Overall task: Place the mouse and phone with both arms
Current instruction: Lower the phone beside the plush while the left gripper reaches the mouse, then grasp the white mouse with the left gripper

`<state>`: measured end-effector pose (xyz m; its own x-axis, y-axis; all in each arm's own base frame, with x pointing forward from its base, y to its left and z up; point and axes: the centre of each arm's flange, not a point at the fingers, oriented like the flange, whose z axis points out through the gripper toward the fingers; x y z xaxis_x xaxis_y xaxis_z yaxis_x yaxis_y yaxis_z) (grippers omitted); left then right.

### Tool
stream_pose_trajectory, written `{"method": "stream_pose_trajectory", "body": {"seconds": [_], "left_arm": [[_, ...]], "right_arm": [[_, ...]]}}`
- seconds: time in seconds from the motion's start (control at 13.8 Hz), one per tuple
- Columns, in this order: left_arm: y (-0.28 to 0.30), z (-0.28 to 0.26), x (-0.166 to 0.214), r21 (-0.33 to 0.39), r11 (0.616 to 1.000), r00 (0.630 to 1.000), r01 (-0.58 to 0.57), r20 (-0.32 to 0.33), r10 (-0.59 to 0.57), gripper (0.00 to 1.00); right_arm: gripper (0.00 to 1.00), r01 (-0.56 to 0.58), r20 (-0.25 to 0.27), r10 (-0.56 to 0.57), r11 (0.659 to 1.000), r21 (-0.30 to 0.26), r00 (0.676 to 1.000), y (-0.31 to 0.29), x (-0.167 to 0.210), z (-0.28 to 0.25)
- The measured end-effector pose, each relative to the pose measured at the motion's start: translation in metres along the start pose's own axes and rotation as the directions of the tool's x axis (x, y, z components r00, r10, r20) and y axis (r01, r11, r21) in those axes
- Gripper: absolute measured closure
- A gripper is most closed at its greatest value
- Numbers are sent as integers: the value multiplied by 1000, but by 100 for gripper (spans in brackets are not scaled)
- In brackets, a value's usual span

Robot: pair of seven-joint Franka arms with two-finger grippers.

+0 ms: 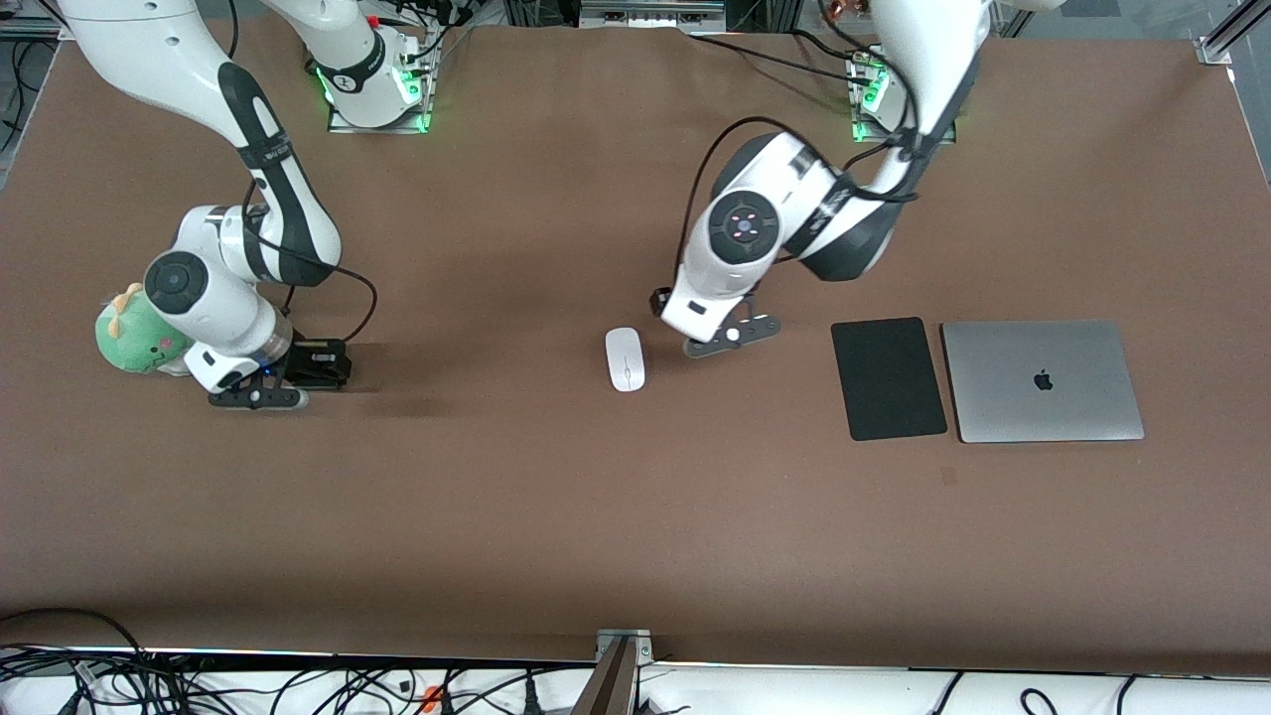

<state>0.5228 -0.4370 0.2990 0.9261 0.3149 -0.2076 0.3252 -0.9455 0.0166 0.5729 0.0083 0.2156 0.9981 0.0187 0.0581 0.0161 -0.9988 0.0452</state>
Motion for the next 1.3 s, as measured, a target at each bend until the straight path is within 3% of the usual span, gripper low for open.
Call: {"method": "stream_pose_trajectory", "body": {"seconds": [0.36,0.72,1.3], "left_arm": [[40,82,-27,-65,997,998,51,-27,-53,0],[64,92,-26,-109,994,997,14,-79,-23,0],[85,120,-16,-77,996,987,-35,-162,22,0]], "right_arm": [[19,5,-15,-5,1000,-6,1000,21,-16,13],[19,20,-34,-20,1000,-13,999,25,-18,27],[19,73,-28,-73,997,-23,997,45,-23,45]]}}
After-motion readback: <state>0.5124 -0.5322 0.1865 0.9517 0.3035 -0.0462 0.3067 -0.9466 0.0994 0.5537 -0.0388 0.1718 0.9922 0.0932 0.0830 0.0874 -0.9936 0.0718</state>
